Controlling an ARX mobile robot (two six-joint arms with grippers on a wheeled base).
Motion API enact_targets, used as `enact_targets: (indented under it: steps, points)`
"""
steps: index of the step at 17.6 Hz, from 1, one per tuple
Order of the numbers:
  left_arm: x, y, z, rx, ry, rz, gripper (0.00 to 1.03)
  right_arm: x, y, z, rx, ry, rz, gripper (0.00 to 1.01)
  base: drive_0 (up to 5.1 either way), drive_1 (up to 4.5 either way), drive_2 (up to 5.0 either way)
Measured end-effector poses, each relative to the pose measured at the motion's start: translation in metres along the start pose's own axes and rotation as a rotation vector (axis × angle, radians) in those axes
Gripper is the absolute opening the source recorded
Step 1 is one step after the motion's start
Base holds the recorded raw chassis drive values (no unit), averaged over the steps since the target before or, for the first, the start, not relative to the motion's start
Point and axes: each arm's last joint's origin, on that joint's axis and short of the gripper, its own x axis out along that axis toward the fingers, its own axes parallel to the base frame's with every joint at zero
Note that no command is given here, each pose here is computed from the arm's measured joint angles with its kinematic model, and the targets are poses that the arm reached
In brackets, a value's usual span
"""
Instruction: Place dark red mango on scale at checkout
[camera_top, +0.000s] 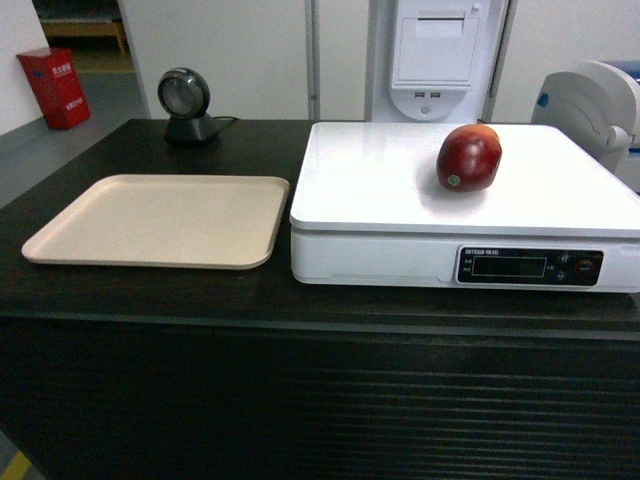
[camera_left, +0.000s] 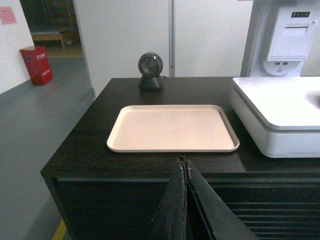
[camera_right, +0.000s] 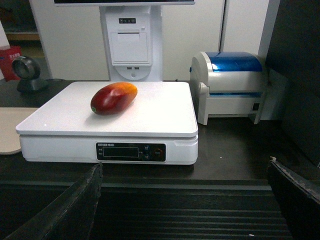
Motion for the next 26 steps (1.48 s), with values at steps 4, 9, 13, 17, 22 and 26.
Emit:
enact_targets:
  steps: [4, 9, 13, 17, 22, 26]
  points:
    - [0.0000, 0.0000, 0.0005, 0.000, -0.005, 0.000, 0.07, 0.0000, 0.0000, 0.0000, 0.000, 0.000, 0.000, 0.98, 0.0, 0.00, 0.0]
    - [0.0000, 0.0000, 0.0004, 0.000, -0.005, 0.000, 0.74, 0.0000, 0.0000, 0.0000, 0.000, 0.000, 0.000, 0.98, 0.0, 0.00, 0.0]
    - [0.0000, 0.0000, 0.0004, 0.000, -0.005, 0.000, 0.98, 0.0000, 0.0000, 0.0000, 0.000, 0.000, 0.000, 0.98, 0.0, 0.00, 0.0]
    - [0.0000, 0.0000, 0.0004, 0.000, -0.005, 0.000, 0.98, 0.0000, 0.0000, 0.0000, 0.000, 0.000, 0.000, 0.98, 0.0, 0.00, 0.0]
    - [0.0000, 0.0000, 0.0004, 0.000, -0.005, 0.000, 0.98, 0.0000, 0.0000, 0.0000, 0.000, 0.000, 0.000, 0.98, 0.0, 0.00, 0.0]
    - [0.0000, 0.0000, 0.0004, 0.000, -0.005, 0.000, 0.98, 0.0000, 0.0000, 0.0000, 0.000, 0.000, 0.000, 0.98, 0.0, 0.00, 0.0]
